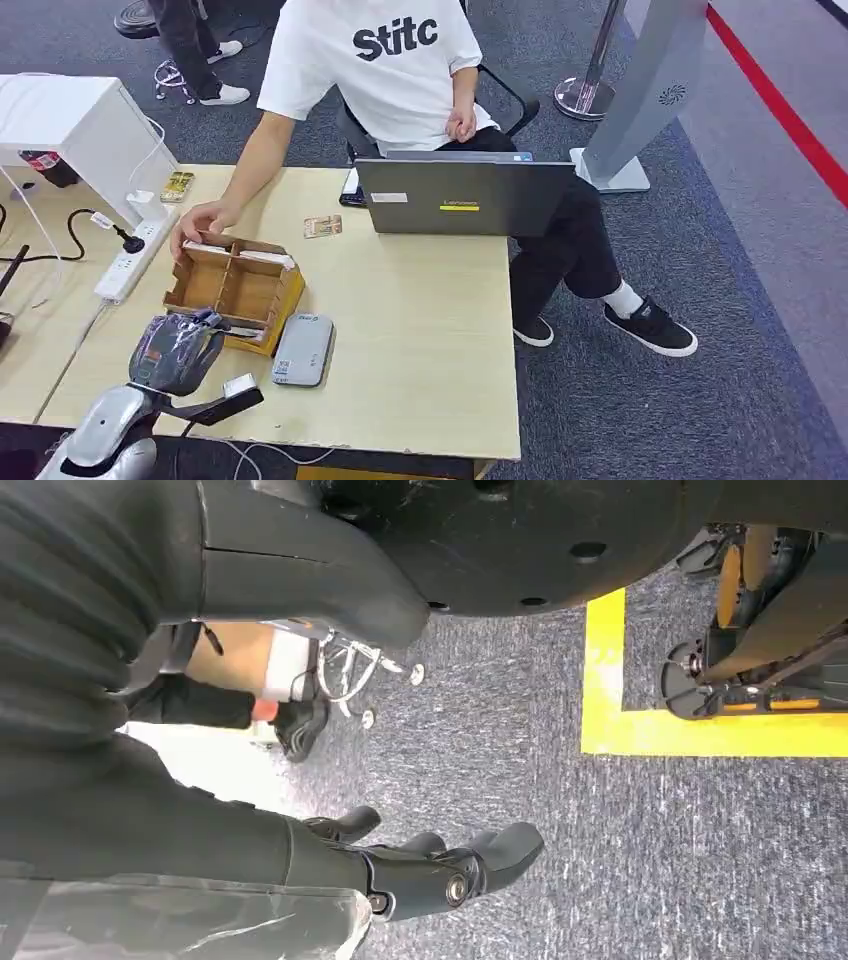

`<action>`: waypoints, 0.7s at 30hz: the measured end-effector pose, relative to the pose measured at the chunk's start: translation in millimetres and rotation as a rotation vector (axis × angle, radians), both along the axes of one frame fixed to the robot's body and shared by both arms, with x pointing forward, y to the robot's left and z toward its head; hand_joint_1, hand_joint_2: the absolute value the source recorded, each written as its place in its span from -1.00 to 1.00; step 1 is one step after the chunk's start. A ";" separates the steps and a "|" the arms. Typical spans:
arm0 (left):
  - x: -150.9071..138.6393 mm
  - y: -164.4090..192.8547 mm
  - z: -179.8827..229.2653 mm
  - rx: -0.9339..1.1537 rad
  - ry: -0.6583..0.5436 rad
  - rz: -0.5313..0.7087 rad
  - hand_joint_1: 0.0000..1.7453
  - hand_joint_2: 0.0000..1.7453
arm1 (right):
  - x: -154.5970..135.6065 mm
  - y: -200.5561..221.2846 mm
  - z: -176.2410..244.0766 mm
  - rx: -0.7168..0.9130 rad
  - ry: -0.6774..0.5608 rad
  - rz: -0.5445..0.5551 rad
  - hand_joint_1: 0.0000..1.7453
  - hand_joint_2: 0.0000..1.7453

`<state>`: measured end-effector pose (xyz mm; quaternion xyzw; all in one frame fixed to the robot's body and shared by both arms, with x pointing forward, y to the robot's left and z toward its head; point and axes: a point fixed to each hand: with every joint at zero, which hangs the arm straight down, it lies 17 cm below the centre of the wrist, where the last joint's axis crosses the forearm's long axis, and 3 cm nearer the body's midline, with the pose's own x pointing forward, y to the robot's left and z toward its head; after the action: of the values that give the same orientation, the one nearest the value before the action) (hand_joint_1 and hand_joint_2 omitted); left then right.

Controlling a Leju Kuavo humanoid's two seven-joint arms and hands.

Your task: Pass the card to the sensor for recognition and then transmit it.

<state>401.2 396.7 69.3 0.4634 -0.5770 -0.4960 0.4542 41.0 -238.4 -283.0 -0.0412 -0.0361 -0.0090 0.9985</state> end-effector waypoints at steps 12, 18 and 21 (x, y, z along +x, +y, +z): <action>32.4 -36.7 156.4 -0.412 -0.368 -0.056 1.00 1.00 | 0.9 -4.3 -0.2 -0.020 -0.005 -0.023 -1.00 1.00; 33.1 -24.2 169.1 -0.455 -0.406 -0.023 1.00 1.00 | 0.1 -4.1 -0.3 -0.018 0.000 -0.024 -1.00 1.00; 33.1 -21.9 169.5 -0.463 -0.408 -0.016 1.00 1.00 | -0.1 -4.1 -0.3 -0.018 0.000 -0.023 -1.00 1.00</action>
<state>434.2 374.8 238.8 0.4332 -0.7575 -0.2516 0.4185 40.9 -242.5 -283.3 -0.0506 -0.0354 -0.0204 0.9979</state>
